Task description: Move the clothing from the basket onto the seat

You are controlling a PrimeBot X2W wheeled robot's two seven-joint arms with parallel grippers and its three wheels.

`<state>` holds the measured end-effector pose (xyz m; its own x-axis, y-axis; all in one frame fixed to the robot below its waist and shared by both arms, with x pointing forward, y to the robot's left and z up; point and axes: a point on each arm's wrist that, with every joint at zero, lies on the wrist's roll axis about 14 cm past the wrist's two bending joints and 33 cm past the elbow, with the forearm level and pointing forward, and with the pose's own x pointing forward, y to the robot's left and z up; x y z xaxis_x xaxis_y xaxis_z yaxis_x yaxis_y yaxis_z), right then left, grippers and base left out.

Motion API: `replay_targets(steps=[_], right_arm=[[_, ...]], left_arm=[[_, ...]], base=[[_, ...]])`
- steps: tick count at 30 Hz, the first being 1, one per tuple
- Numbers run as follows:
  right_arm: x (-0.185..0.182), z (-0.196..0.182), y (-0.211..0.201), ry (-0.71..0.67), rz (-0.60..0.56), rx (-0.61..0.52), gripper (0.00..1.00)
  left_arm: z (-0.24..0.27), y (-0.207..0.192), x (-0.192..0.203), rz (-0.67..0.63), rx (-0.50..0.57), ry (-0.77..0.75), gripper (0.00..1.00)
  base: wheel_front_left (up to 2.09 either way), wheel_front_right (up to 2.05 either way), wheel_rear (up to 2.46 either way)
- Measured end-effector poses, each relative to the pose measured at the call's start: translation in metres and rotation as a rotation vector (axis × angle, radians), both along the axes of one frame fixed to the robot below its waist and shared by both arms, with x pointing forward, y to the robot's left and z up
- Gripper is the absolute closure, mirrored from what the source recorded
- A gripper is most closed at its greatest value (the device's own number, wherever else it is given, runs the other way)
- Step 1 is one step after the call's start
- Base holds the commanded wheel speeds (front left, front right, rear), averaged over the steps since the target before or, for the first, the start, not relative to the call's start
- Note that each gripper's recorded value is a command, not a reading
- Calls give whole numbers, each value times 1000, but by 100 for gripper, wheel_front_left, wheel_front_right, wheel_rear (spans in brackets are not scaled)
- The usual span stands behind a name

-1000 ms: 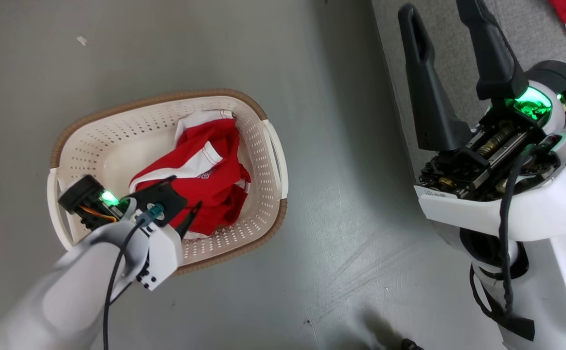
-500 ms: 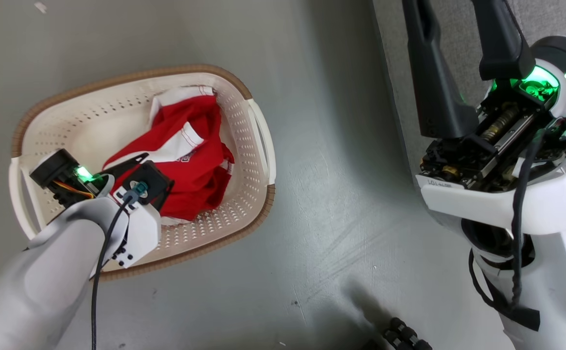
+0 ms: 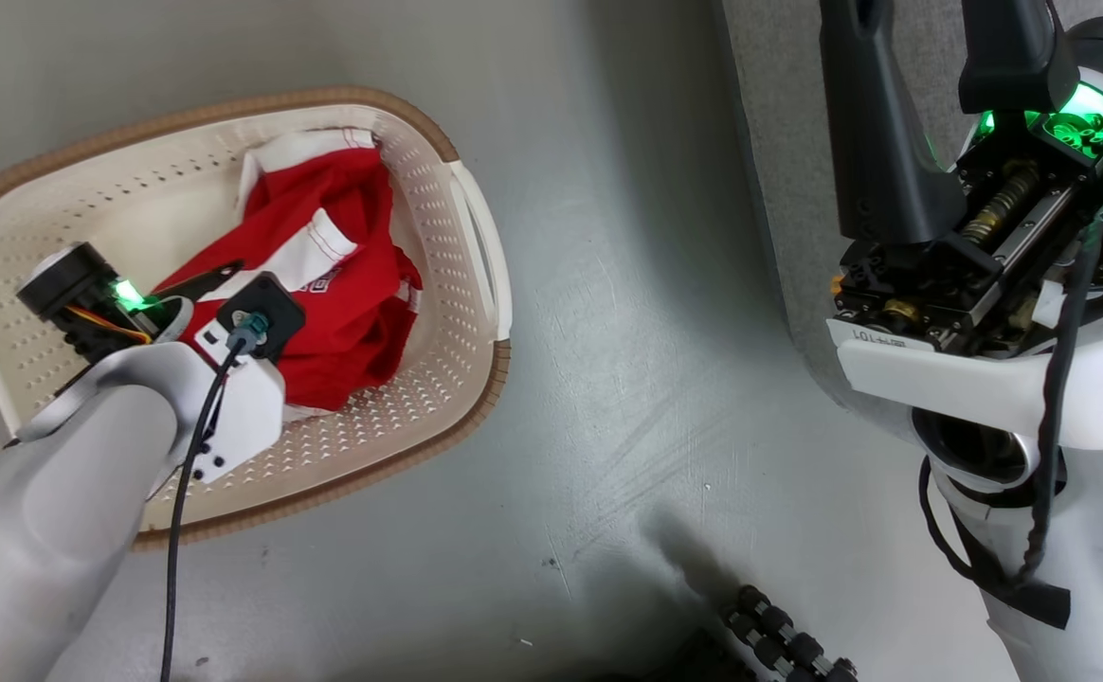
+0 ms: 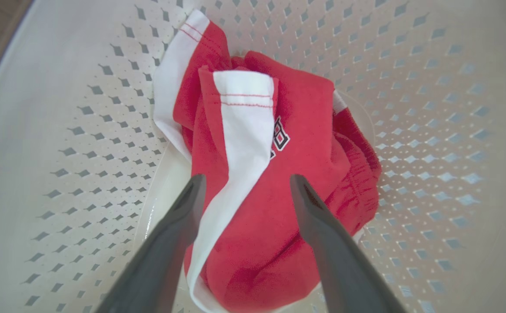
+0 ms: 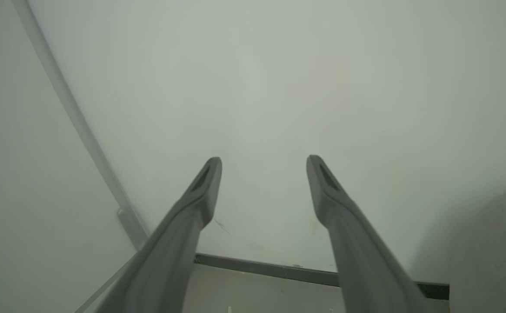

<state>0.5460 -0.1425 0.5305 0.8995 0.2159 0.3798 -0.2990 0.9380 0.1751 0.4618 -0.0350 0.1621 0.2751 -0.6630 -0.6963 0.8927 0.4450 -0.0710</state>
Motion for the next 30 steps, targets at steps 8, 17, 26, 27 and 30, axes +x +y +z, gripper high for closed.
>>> replay_targets(steps=[8, 17, 26, 27, 30], right_arm=[[5, -11, -4, 19, -5, -3, 0], [9, -27, -6, 53, -8, 0, 0], [15, -31, -9, 52, -6, 10, 0], [15, -32, -10, 54, -7, 11, 0], [16, -33, -12, 59, -14, 11, 0]], left_arm=[[-28, 9, -7, -37, 75, 38, 0], [-48, 12, -3, -60, 110, 41, 0], [-61, 4, -9, -101, 111, 51, 100], [-61, 3, -8, -101, 109, 50, 100], [-61, 0, -7, -87, 83, 55, 100]], base=[[0, 0, 0], [0, 0, 0], [0, 0, 0], [0, 0, 0], [0, 0, 0]])
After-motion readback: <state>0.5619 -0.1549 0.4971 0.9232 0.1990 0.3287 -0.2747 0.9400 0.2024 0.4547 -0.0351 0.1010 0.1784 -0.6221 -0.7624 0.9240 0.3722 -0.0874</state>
